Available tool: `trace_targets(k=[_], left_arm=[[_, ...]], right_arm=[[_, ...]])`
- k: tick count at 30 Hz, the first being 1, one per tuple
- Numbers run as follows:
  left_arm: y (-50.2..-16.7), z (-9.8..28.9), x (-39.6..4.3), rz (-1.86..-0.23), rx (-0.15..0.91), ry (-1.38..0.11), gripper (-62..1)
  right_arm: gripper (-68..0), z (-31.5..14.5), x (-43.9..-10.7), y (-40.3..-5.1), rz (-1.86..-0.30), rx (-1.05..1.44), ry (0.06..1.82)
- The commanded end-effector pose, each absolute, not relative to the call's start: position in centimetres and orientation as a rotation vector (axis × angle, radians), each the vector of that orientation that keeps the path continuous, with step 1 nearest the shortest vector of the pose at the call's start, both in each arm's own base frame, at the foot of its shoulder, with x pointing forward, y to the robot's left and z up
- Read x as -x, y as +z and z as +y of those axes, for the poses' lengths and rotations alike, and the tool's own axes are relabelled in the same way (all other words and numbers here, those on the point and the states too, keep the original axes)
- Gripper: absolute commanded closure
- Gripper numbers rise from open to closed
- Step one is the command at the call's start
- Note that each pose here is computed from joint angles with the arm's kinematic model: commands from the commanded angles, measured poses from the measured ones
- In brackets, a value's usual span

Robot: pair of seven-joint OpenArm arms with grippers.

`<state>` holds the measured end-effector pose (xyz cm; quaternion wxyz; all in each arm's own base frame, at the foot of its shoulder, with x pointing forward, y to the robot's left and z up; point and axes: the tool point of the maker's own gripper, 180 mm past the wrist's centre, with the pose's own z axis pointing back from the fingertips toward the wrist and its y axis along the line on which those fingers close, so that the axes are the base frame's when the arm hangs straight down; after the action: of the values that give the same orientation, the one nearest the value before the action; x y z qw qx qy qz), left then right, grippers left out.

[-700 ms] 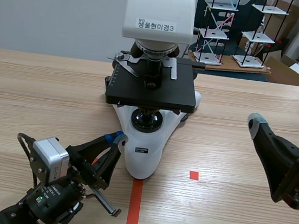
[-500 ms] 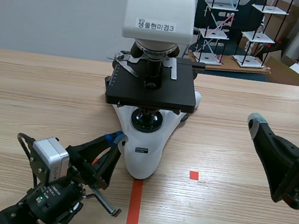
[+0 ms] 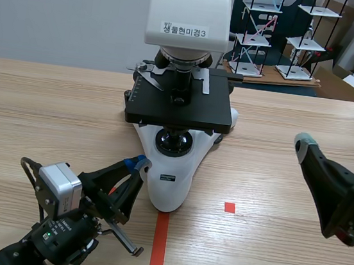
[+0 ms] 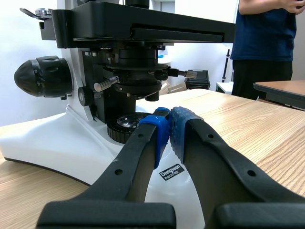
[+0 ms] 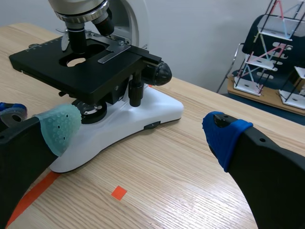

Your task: Return to the home posture

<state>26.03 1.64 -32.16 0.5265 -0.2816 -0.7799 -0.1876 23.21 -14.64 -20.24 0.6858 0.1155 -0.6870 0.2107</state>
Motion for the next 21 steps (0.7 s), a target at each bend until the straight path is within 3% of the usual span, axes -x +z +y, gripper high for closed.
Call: trace_targets(k=[1, 7, 15, 21], left_arm=[[-31.4, 1.8, -26.3, -1.898, 0.673, -0.445, -3.1], [-32.4, 2.0, -26.1, -1.848, 0.655, -0.462, -3.1], [-33.4, 5.4, -24.6, -1.764, 0.588, -0.447, -2.5], [-30.1, 7.9, -23.5, -1.746, 0.462, -0.507, -2.5]], right_arm=[[-56.0, -14.6, -23.5, -19.5, -1.571, -0.263, 0.465], [-56.0, -14.6, -23.5, -19.5, -1.571, -0.263, 0.465], [-56.0, -14.6, -23.5, -19.4, -1.571, -0.263, 0.465], [-56.0, -14.6, -23.5, -19.4, -1.571, -0.263, 0.465]])
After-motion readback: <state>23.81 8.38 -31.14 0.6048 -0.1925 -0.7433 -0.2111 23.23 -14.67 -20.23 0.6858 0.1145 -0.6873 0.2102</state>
